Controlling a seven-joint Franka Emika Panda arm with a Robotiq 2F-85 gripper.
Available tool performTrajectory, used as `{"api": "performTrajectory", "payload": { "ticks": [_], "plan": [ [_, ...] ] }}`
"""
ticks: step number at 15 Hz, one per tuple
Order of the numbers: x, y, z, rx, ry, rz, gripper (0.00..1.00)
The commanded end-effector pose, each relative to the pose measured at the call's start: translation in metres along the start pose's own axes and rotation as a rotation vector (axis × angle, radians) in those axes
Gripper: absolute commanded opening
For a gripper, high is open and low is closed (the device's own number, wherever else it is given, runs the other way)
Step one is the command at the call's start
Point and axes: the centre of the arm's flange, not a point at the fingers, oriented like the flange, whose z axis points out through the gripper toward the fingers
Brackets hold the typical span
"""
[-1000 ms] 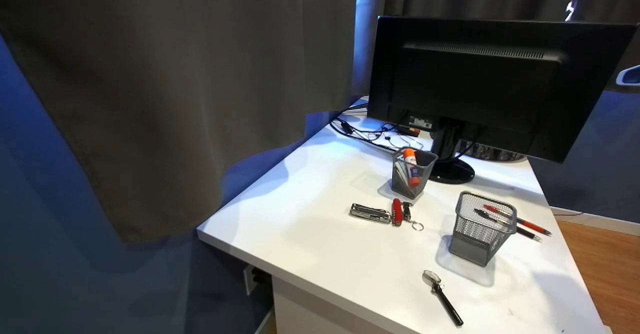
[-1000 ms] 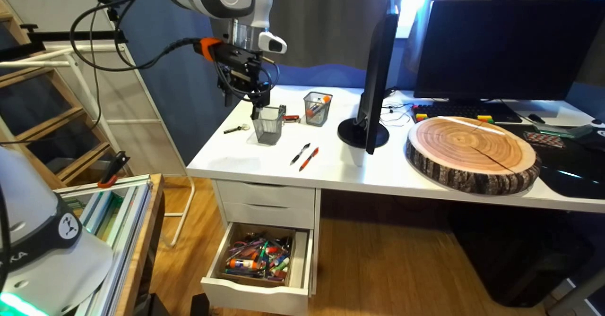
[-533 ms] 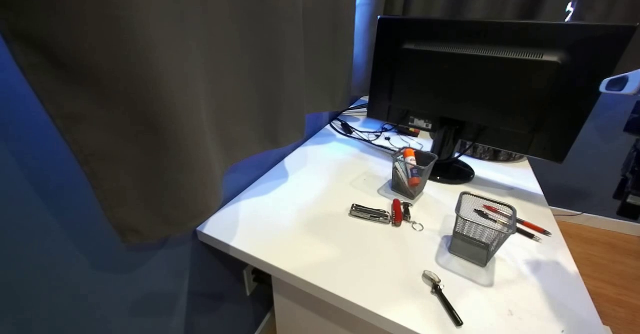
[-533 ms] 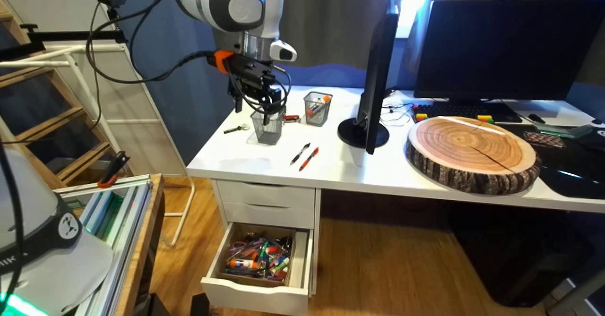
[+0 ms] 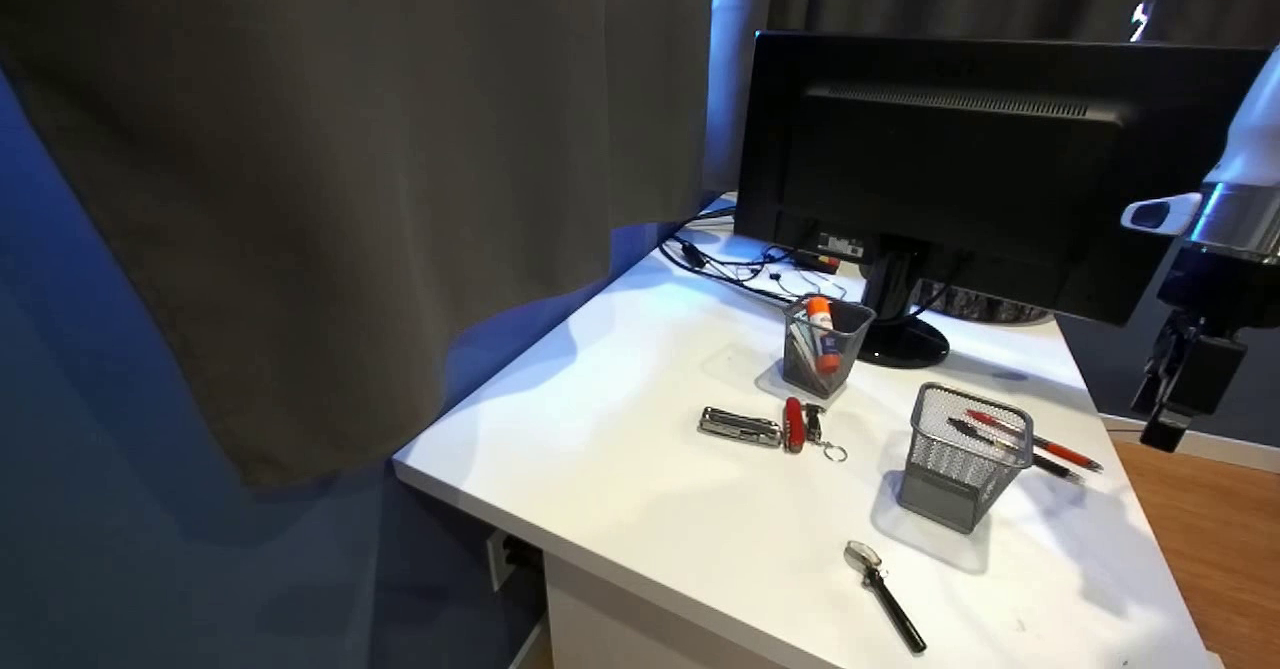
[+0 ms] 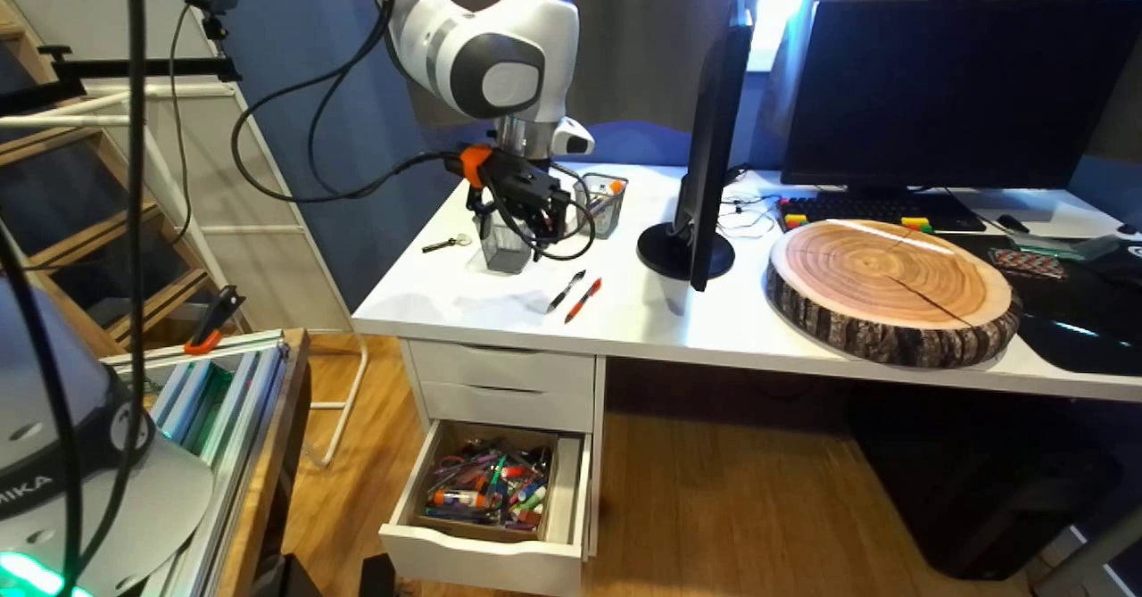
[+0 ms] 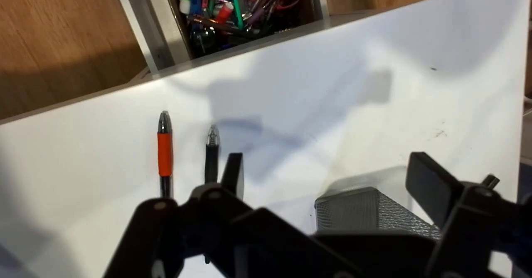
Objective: Pick up the black pen on the counter and put it on the gray basket on the left
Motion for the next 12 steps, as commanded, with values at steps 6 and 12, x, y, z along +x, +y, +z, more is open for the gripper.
{"api": "performTrajectory", "payload": {
  "ticks": [6, 12],
  "plan": [
    [0.025, 0.035, 0.065, -0.051, 0.067, -0.06, 1.0],
    [0.029, 0.044, 0.087, -0.076, 0.101, -0.082, 1.0]
  ]
}}
